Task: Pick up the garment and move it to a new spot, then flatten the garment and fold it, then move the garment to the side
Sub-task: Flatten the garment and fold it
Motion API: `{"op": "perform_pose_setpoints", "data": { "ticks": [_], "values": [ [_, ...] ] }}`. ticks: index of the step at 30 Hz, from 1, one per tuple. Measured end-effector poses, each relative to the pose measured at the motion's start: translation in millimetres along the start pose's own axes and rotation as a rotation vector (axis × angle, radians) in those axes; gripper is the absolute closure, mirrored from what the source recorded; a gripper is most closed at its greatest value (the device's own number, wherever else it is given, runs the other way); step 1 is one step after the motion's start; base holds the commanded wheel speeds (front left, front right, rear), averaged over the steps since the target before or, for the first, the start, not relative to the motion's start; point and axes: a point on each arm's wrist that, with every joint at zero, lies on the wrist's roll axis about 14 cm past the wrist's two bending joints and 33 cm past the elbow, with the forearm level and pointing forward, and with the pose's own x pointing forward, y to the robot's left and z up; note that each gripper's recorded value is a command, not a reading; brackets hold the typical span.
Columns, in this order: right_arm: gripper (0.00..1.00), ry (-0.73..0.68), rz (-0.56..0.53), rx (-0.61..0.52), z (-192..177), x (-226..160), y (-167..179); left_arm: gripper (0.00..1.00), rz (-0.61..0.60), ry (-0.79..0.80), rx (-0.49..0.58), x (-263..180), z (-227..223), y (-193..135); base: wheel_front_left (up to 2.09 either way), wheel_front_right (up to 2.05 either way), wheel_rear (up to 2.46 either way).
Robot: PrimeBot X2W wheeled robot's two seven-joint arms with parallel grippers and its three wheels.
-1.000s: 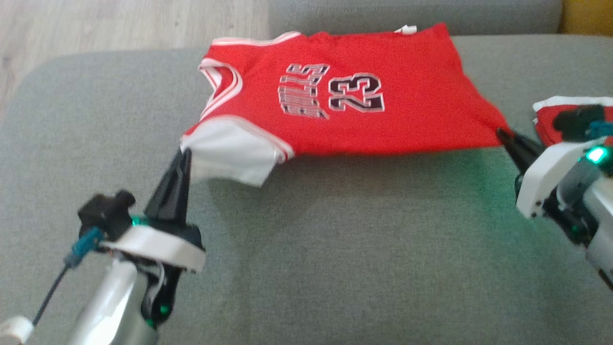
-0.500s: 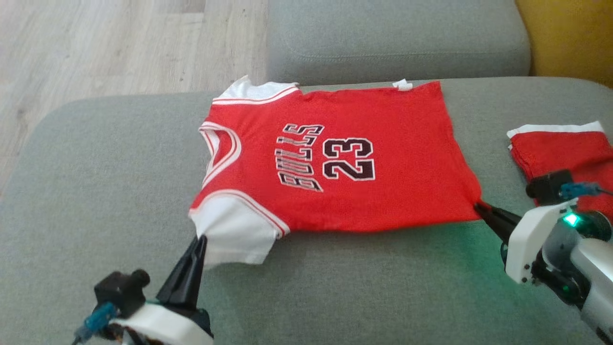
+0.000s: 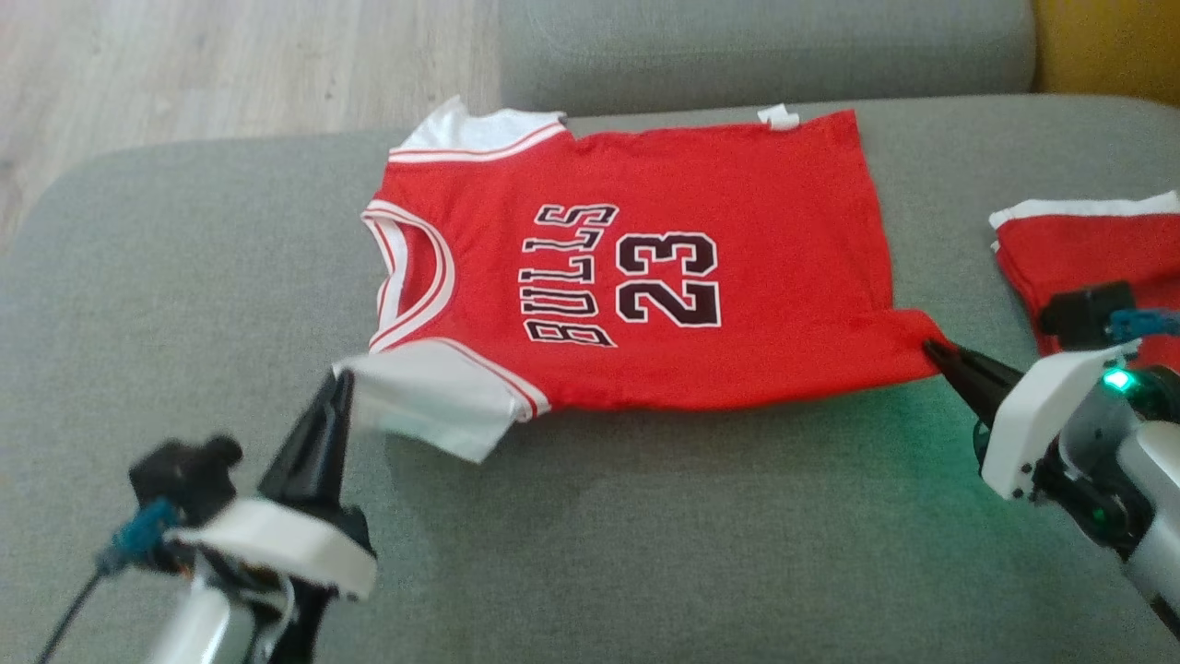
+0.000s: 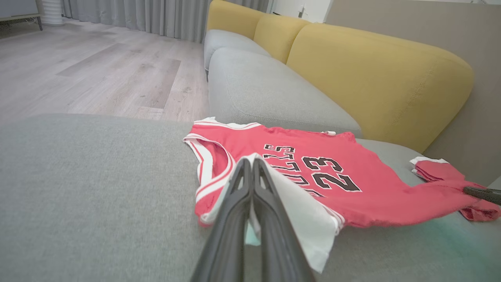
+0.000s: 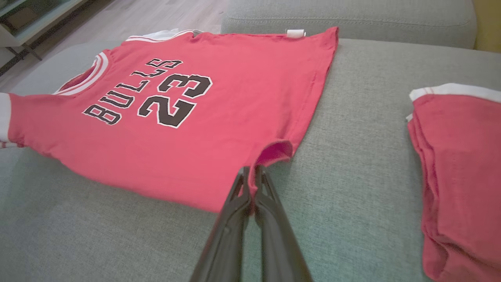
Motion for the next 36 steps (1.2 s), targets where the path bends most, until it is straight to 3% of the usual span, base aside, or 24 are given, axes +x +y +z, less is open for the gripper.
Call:
{"op": "perform_pose_setpoints", "data": {
  "ticks": [6, 28, 29, 33, 36],
  "values": [
    [1.00, 0.014, 0.007, 0.021, 6, 17, 1, 1.00, 0.011, 0.044, 0.029, 27, 4, 12, 0.00, 0.00, 0.00],
    [1.00, 0.102, -0.078, 0.052, 31, 83, -39, 1.00, 0.018, 0.401, 0.329, 146, -16, 65, 0.00, 0.00, 0.00],
    [0.00, 0.110, -0.085, 0.046, 30, 85, -42, 0.00, 0.018, 0.407, 0.339, 151, -17, 66, 0.00, 0.00, 0.00],
    [0.00, 0.124, -0.128, 0.025, 30, 93, -58, 0.00, 0.015, 0.339, 0.369, 175, -3, 67, 0.00, 0.00, 0.00],
    [0.00, 0.059, -0.154, 0.028, 49, 98, -67, 0.00, 0.005, 0.166, 0.346, 195, 28, 55, 0.00, 0.00, 0.00]
  ]
}}
